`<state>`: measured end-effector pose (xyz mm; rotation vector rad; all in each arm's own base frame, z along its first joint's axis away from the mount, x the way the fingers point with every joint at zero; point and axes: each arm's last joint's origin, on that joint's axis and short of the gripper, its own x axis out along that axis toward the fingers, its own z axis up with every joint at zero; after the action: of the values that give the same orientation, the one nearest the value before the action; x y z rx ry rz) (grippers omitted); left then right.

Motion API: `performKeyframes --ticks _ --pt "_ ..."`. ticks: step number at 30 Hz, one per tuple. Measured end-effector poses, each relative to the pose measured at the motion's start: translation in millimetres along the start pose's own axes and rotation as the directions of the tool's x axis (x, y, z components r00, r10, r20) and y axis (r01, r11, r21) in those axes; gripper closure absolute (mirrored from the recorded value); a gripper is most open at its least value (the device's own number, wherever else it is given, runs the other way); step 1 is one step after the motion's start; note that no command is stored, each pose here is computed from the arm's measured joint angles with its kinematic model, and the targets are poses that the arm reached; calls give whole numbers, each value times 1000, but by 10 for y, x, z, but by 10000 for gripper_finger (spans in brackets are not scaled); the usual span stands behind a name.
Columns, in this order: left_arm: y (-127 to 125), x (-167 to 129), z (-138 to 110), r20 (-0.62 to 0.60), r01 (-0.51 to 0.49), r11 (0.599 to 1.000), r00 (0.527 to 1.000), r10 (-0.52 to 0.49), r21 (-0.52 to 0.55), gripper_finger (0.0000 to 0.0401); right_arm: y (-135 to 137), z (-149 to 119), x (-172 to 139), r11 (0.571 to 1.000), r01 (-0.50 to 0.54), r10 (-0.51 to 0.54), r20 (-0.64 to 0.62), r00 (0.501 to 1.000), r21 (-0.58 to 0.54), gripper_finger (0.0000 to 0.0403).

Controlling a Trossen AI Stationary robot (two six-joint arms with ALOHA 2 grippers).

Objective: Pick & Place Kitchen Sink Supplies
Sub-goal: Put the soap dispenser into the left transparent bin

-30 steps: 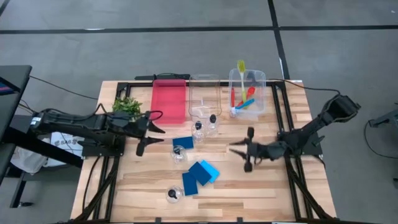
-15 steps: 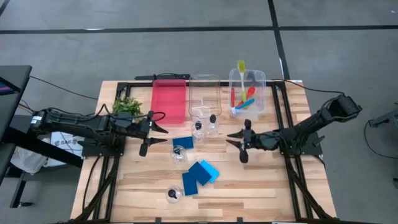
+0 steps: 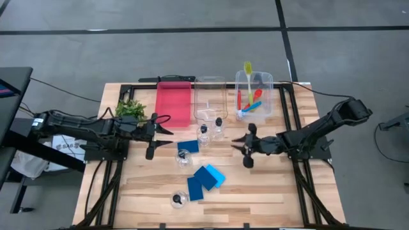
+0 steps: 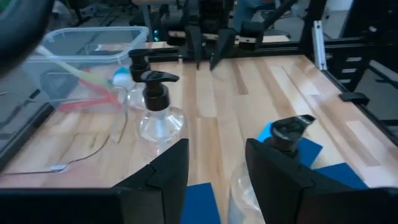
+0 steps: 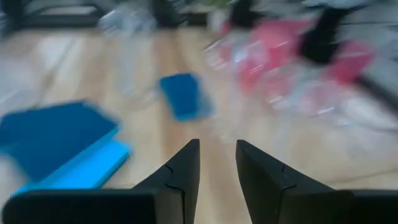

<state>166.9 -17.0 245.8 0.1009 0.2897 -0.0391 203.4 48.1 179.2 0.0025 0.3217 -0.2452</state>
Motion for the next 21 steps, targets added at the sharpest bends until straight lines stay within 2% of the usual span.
performKeyframes --ticks 3,9,15,21 --pt "0 1 -5 -1 -2 1000 1000 2 3 240 -130 30 58 996 84 -85 13 996 30 305" --pt "0 1 -5 -1 -1 1000 1000 1 3 240 -368 101 158 992 72 -76 42 996 100 283" --pt "0 1 -6 -1 -1 1000 1000 1 3 240 -455 106 187 992 65 -69 37 997 105 205" --pt "0 1 -6 -1 -2 1000 1000 2 3 240 -441 174 191 999 51 -51 71 996 2 132"
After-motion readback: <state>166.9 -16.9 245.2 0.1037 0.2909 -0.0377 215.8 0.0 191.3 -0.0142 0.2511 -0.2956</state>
